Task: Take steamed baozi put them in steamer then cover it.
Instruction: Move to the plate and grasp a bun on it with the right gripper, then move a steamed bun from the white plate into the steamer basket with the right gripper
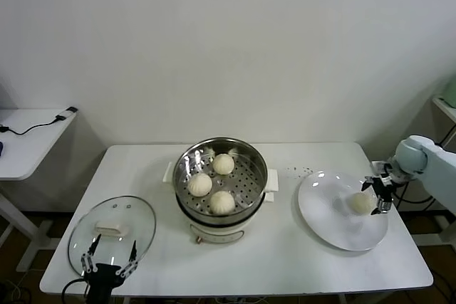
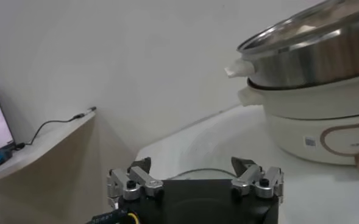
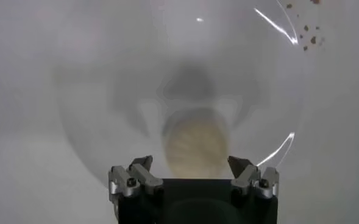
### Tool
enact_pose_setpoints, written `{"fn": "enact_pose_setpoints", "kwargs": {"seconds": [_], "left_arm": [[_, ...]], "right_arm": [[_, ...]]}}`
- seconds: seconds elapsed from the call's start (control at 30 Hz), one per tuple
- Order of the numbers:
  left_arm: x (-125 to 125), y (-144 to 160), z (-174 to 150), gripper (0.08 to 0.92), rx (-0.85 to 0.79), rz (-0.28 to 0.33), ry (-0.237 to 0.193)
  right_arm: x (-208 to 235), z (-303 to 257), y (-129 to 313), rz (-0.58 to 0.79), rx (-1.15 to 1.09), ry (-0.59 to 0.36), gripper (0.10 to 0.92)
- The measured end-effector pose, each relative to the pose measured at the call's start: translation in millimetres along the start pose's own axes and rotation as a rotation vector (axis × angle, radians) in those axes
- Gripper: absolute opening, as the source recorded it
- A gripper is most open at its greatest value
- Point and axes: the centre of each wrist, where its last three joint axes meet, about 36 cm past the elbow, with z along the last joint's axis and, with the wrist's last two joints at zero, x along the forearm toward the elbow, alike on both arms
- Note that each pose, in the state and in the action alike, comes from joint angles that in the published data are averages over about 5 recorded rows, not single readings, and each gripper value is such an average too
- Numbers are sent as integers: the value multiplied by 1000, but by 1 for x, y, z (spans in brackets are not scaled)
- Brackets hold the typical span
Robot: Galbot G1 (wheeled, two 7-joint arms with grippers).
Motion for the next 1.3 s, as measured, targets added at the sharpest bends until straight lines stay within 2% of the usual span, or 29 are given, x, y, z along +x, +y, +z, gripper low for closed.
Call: {"fn": "enact_pose_setpoints", "kwargs": {"seconds": [0.37, 0.63, 0.87, 1.07, 1.3], "left_arm": [[0, -1, 2, 823, -5, -1, 6], [1, -1, 3, 823, -5, -2, 9], [2, -1, 3, 823, -6, -2, 9], [2, -3, 2, 823, -2, 3, 1], [3, -6, 1, 823, 7, 17, -13]], "right_arm": [[-19, -5, -10, -14, -13, 3, 820], [-22, -8, -15, -25, -24, -4, 699], [-19, -9, -17, -29, -37, -14, 671], [6, -26, -31, 1, -49, -57, 670], [69, -77, -66, 57, -32, -145, 670]]}}
